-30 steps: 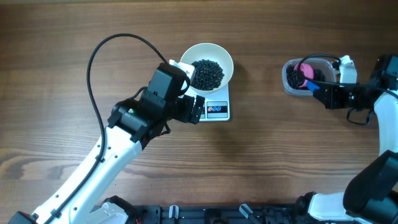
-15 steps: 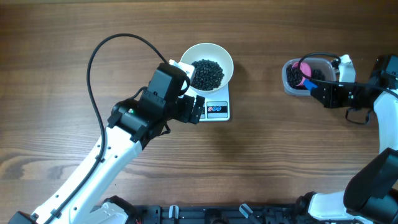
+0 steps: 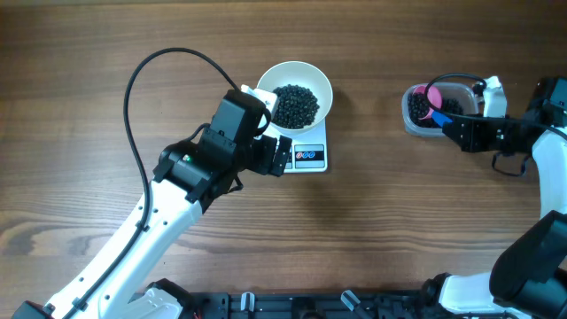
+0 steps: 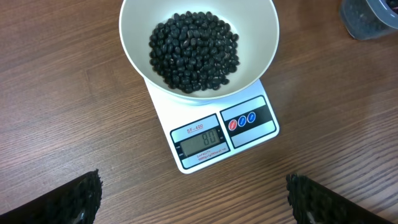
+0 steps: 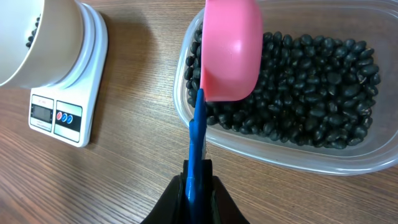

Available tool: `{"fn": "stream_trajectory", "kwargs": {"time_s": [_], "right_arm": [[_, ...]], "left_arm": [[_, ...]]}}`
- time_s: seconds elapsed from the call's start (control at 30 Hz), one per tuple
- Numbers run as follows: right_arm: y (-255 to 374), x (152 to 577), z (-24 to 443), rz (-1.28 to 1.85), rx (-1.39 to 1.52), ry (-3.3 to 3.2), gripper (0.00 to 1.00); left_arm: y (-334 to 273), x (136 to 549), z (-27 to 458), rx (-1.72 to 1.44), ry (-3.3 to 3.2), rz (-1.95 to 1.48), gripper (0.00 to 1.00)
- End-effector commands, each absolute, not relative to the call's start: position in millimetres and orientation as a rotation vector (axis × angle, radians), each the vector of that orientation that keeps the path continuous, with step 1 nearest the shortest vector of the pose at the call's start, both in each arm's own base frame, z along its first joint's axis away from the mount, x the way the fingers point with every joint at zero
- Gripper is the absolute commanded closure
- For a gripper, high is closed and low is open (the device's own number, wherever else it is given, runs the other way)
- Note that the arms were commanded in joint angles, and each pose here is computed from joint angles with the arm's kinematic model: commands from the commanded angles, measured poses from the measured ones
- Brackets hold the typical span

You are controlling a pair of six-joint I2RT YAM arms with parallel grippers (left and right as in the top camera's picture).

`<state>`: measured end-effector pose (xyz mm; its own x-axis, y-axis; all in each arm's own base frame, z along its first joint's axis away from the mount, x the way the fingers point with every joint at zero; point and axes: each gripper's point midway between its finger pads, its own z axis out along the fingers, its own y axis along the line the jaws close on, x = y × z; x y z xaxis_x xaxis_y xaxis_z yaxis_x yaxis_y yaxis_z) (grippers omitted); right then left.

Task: Scoop item into bowl and weigh 150g on scale
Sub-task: 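Lift the filled scoop and carry it left toward the bowl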

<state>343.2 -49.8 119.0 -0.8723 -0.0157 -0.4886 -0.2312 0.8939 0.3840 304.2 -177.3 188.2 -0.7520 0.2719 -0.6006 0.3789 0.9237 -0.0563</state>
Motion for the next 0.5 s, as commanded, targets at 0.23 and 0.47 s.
{"fn": "stream_trajectory", "kwargs": {"time_s": [0.23, 0.47], "right_arm": [[-61.5, 347.9, 115.9, 0.639, 0.053, 2.586, 0.96], [-74.7, 348.1, 128.9, 0.771, 0.227, 2.492, 0.96]], "left_arm": [[-179.8, 306.9, 191.6, 0.480, 2.455, -0.238, 0.00], [-179.9, 306.8, 191.6, 0.480, 2.455, -0.238, 0.00]]}}
